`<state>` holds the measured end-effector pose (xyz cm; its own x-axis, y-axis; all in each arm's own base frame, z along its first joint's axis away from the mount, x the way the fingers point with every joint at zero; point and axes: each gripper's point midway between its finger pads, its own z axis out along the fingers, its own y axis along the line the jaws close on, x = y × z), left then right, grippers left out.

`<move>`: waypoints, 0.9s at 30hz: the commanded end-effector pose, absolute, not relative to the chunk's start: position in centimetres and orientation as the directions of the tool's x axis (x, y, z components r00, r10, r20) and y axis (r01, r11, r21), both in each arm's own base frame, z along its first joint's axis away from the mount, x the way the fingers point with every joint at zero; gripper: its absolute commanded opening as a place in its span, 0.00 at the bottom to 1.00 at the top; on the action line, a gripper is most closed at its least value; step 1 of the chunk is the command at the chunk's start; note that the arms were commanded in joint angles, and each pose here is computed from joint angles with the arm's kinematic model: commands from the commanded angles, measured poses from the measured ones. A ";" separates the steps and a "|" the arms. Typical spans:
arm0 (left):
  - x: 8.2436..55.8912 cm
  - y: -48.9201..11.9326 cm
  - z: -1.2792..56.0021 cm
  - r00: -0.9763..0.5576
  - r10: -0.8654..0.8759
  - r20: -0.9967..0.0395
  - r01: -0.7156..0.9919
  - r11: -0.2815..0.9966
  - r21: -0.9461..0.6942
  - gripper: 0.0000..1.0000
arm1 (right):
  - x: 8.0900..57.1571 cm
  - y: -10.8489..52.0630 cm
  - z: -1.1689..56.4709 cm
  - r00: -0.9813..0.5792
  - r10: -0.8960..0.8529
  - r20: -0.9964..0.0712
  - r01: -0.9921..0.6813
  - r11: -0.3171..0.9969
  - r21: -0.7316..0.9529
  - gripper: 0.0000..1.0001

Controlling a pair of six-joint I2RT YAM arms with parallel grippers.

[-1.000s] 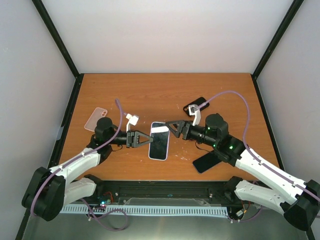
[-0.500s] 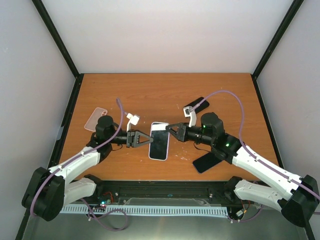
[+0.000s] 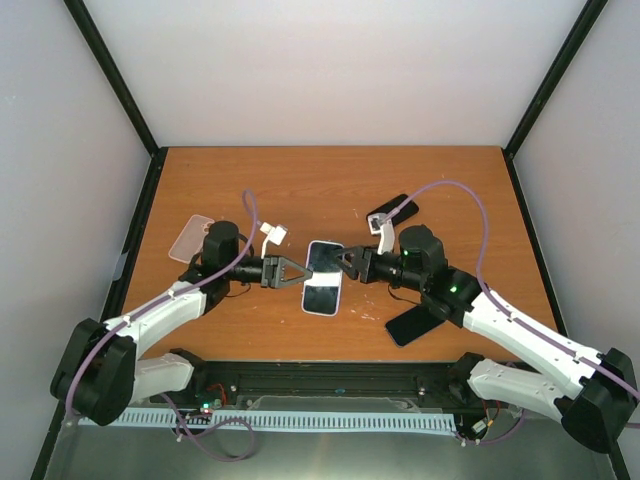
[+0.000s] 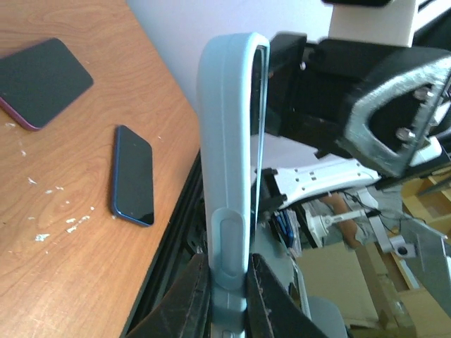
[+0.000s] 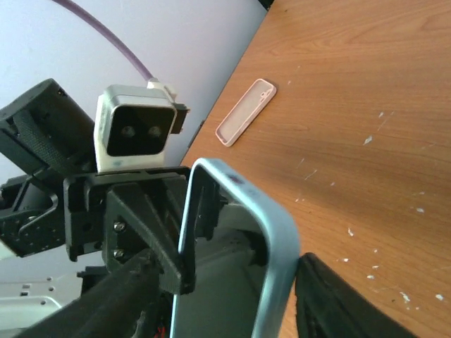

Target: Put the phone into the phone case

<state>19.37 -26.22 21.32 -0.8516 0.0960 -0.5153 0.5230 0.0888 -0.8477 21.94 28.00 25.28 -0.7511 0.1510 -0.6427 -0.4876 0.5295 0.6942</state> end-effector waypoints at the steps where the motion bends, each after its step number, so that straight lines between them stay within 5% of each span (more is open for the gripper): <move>1: 21.0 -26.4 23.9 -0.830 0.017 -0.557 0.556 0.096 -0.826 0.00 | 20.4 28.6 25.5 -0.757 0.110 -0.645 -0.533 0.466 0.706 0.61; 6: 21.8 -26.2 25.9 -0.805 -0.064 -0.590 0.583 0.096 -0.806 0.01 | 19.1 28.7 23.7 -0.793 0.087 -0.603 -0.516 0.429 0.741 0.82; 12: 23.0 -25.9 27.2 -0.774 -0.137 -0.619 0.607 0.121 -0.785 0.00 | 18.2 28.9 22.2 -0.830 0.080 -0.552 -0.485 0.386 0.785 0.79; 27: 23.9 -25.7 26.2 -0.765 -0.168 -0.622 0.599 0.170 -0.783 0.00 | 18.4 28.6 22.5 -0.833 0.147 -0.533 -0.456 0.362 0.813 0.21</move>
<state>23.43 -25.81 23.51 -0.8329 -0.1287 -0.5382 0.5121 0.1897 -0.8378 18.37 28.35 21.14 -0.8542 0.1228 -0.5052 -0.4235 0.3995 0.8131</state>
